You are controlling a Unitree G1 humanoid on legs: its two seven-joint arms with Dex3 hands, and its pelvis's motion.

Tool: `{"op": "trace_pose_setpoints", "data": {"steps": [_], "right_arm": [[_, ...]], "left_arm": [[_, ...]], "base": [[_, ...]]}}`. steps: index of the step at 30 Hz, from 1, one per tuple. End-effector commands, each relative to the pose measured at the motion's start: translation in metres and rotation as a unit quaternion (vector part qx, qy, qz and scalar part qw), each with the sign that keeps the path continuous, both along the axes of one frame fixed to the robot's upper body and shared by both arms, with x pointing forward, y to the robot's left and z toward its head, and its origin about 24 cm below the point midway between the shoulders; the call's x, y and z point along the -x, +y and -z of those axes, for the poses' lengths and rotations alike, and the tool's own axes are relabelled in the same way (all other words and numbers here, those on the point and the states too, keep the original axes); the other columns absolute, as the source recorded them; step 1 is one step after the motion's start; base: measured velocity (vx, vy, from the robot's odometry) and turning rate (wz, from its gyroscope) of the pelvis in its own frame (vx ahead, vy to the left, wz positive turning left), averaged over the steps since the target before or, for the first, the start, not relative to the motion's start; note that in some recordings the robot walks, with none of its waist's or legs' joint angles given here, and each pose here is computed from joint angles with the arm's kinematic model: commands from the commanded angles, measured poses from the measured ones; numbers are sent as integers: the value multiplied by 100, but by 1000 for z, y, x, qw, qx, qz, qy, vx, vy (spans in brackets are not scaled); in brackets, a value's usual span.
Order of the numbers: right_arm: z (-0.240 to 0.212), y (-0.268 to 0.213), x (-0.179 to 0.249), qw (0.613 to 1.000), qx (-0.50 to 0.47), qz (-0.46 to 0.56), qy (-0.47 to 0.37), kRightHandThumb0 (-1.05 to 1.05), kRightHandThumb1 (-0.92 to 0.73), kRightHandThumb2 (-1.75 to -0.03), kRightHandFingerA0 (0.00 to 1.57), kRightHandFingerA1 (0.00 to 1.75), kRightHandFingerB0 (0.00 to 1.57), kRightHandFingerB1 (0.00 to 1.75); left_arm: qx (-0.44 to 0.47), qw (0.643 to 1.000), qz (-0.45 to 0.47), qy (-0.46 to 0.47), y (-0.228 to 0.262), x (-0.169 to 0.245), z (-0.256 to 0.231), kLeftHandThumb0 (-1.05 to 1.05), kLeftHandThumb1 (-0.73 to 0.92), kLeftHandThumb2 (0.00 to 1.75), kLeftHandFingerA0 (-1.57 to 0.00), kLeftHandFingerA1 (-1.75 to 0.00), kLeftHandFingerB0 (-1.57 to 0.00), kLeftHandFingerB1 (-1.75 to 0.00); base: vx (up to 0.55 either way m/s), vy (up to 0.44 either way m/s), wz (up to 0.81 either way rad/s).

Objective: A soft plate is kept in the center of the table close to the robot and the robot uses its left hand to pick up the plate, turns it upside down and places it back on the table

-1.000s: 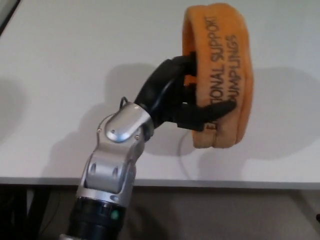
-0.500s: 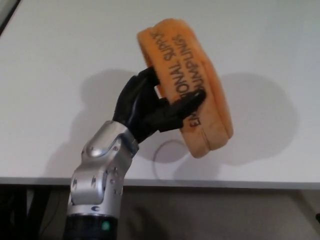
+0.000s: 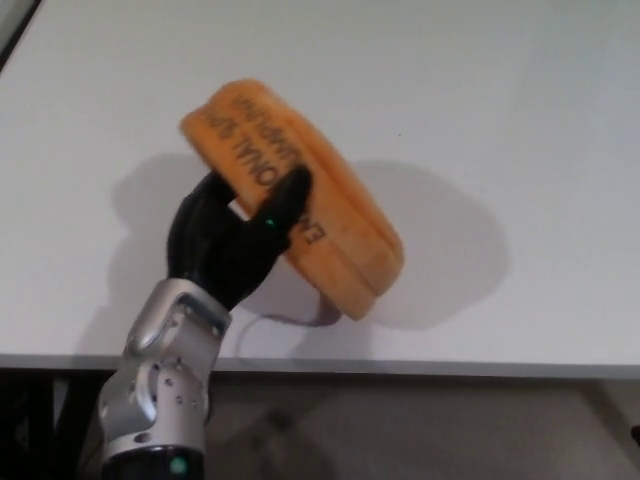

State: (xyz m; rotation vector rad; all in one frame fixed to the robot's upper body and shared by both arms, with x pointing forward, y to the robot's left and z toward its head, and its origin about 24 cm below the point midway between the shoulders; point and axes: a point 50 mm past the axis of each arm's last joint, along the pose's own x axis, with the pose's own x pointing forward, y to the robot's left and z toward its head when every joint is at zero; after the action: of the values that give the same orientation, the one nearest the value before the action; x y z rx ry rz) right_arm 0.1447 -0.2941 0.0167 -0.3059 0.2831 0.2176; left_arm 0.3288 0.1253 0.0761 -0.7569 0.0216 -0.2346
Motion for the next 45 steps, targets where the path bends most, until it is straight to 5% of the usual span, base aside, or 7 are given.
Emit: {"op": "trace_pose_setpoints", "data": {"steps": [1,8,16,17,21,23,45], "right_arm": [[-1,-7,1,1000,14,12,10,-83,-75,-88,58,51,34,42],[-2,-7,1,1000,22,8,8,-76,-92,-69,61,43,37,34],[-2,-7,0,1000,18,10,7,-77,-92,-69,62,44,39,35],[-3,-7,-1,1000,16,10,6,-73,-73,-111,54,59,30,49],[-4,-6,-3,1000,20,9,2,-77,-92,-69,62,44,39,35],[-4,-7,-4,1000,20,10,1,-72,-74,-111,55,59,32,50],[-5,-6,-7,1000,19,9,-2,-75,-74,-111,56,59,32,50]], "left_arm": [[369,903,-140,167,-30,15,33,-8,60,69,-94,-175,-42,-171],[325,896,-157,258,-24,11,32,-15,53,76,-122,-161,-28,-52],[286,895,-152,308,-18,11,34,-9,58,69,-93,-175,-38,-54],[276,895,-154,315,-17,10,33,-9,57,67,-93,-175,-35,-46],[265,896,-149,323,-16,8,30,-9,58,67,-93,-175,-26,-40],[261,897,-143,326,-15,7,30,-9,59,65,-92,-175,-24,-35],[96,890,-112,432,-13,17,56,-8,61,67,-95,-175,-16,-35]], "base": [[0,0,0],[0,0,0],[0,0,0],[0,0,0],[0,0,0],[0,0,0],[0,0,0]]}}
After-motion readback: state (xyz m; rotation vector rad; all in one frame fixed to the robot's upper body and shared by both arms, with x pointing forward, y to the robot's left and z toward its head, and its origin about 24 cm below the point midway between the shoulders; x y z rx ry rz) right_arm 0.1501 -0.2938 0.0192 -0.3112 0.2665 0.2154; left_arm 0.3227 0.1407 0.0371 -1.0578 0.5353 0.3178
